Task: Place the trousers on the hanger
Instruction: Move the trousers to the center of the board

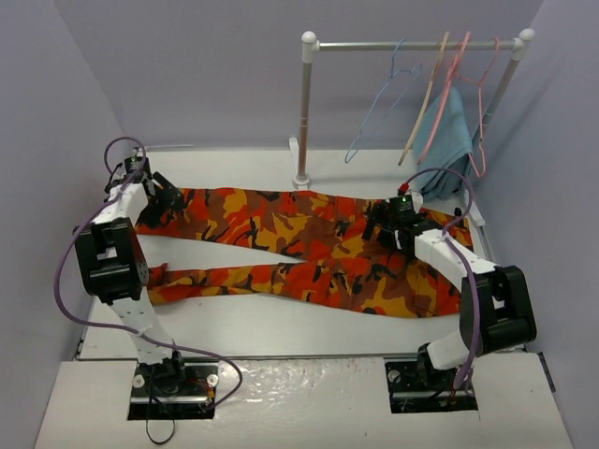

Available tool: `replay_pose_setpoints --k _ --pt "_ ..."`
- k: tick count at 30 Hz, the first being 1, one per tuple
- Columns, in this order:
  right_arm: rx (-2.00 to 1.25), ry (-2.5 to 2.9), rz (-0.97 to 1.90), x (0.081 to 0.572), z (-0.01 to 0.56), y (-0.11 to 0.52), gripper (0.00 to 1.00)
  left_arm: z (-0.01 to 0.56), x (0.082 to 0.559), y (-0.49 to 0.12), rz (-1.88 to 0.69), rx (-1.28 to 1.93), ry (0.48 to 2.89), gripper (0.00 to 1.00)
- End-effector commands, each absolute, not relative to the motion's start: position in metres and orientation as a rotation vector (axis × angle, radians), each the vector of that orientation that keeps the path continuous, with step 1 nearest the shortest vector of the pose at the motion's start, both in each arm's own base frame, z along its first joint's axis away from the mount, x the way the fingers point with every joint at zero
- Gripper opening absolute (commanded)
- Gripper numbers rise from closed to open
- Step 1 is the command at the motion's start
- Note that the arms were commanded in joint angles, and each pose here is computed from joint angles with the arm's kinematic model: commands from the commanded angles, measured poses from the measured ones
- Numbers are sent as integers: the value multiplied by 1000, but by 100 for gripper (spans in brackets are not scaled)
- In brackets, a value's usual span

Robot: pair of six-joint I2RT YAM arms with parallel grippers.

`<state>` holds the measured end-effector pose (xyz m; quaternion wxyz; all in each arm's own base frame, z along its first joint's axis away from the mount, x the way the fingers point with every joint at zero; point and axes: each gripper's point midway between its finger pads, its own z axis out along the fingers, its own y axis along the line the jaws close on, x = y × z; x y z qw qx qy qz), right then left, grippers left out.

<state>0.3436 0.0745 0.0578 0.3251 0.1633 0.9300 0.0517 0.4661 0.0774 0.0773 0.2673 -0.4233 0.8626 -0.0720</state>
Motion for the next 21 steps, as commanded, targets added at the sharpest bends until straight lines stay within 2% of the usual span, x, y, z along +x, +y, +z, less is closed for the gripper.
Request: replay_pose_setpoints --k 1,14,21 --pt "316 2373 199 358 83 92 98 118 403 99 43 -1131 2296 81" --pt "117 2405 212 319 82 105 98 111 263 85 216 -1186 2458 82" --pt "40 2419 266 303 80 117 99 113 226 82 280 -1242 2459 84"
